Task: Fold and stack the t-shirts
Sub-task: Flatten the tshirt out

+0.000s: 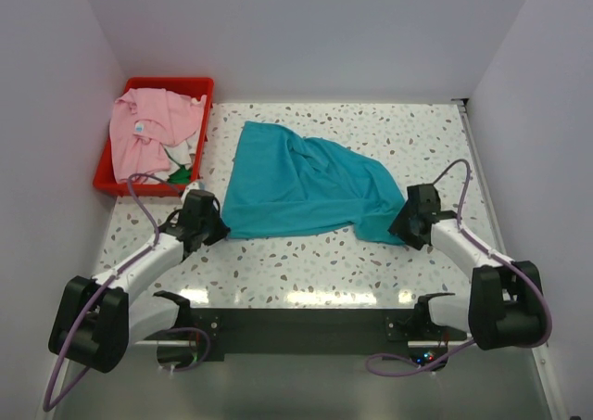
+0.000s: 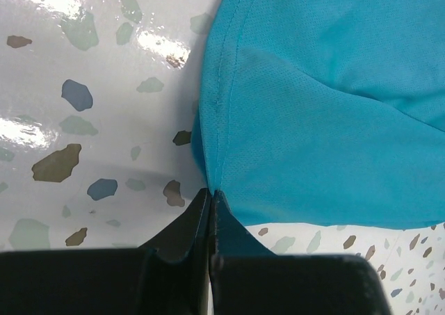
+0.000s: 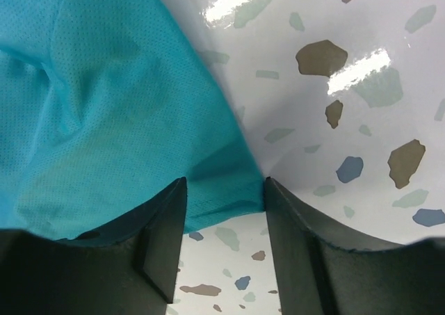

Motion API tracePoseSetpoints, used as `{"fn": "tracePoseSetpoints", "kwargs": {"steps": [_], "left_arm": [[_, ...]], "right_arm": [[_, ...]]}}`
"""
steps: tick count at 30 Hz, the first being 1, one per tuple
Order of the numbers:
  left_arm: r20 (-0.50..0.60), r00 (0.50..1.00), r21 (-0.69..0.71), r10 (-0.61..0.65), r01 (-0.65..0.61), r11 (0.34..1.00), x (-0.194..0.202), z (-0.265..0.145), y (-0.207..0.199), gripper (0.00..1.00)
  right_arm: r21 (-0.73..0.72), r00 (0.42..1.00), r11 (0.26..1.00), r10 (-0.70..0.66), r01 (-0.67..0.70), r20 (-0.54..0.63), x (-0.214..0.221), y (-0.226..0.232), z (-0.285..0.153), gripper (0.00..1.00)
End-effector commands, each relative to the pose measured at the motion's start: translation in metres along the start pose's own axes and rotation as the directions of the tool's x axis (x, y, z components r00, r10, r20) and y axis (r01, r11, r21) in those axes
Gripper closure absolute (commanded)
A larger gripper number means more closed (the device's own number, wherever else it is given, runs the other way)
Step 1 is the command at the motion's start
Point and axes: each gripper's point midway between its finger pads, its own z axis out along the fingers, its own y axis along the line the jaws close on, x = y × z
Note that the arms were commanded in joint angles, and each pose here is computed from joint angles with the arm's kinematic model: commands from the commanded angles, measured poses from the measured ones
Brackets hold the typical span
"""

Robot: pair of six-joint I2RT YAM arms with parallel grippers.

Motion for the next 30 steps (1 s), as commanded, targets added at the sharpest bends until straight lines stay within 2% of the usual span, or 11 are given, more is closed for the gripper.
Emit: {"fn": "tracePoseSetpoints", "kwargs": {"steps": [1,2,5,6,11,17,19,23,27,29,30], "left_arm": [[0.039,0.999,0.041,0.006,-0.008,0.999,-0.018,-0.002,-0.015,1.00],[0.037,0.999,0.041,0.008,-0.009,0.999,-0.018,-0.002,-0.016,1.00],[0.046,0.999,0.047,0.010,-0.012,0.999,-0.022,-0.004,-0.019,1.00],[0.047,0.999,0.046,0.014,-0.016,0.999,-0.023,-0.004,-0.019,1.00],[0.081,0.996,0.065,0.049,-0.055,0.996,-0.040,-0.015,-0.032,1.00],[0.232,0.967,0.106,0.101,-0.128,0.986,-0.100,-0.071,-0.069,1.00],[0.304,0.947,0.133,0.101,-0.147,0.980,-0.125,-0.106,-0.085,1.00],[0.435,0.897,0.200,0.073,-0.176,0.964,-0.165,-0.179,-0.110,1.00],[0.580,0.814,0.312,-0.013,-0.208,0.927,-0.204,-0.282,-0.136,1.00],[0.608,0.793,0.341,-0.037,-0.220,0.914,-0.209,-0.315,-0.138,1.00],[0.641,0.764,0.374,-0.070,-0.232,0.898,-0.217,-0.346,-0.143,1.00]], "right_arm": [[0.004,0.999,1.000,0.015,-0.015,-0.031,0.011,0.002,0.009,0.51],[0.010,0.999,1.000,0.012,-0.012,-0.044,0.014,0.003,0.013,0.56],[0.007,0.998,1.000,0.008,-0.007,-0.063,0.015,0.006,0.019,0.98],[-0.001,0.998,1.000,0.005,-0.005,-0.068,0.015,0.009,0.019,1.00],[-0.095,0.999,0.995,-0.013,0.008,-0.049,-0.005,0.032,-0.012,1.00],[-0.249,0.986,0.967,-0.005,0.048,0.168,-0.081,0.070,-0.117,1.00],[-0.319,0.961,0.945,0.023,0.068,0.274,-0.111,0.082,-0.169,1.00],[-0.402,0.913,0.910,0.079,0.097,0.399,-0.139,0.084,-0.253,1.00],[-0.486,0.822,0.862,0.172,0.141,0.544,-0.165,0.078,-0.349,1.00],[-0.499,0.794,0.850,0.183,0.169,0.580,-0.168,0.073,-0.377,1.00],[-0.524,0.757,0.830,0.216,0.189,0.616,-0.174,0.071,-0.408,1.00]]}}
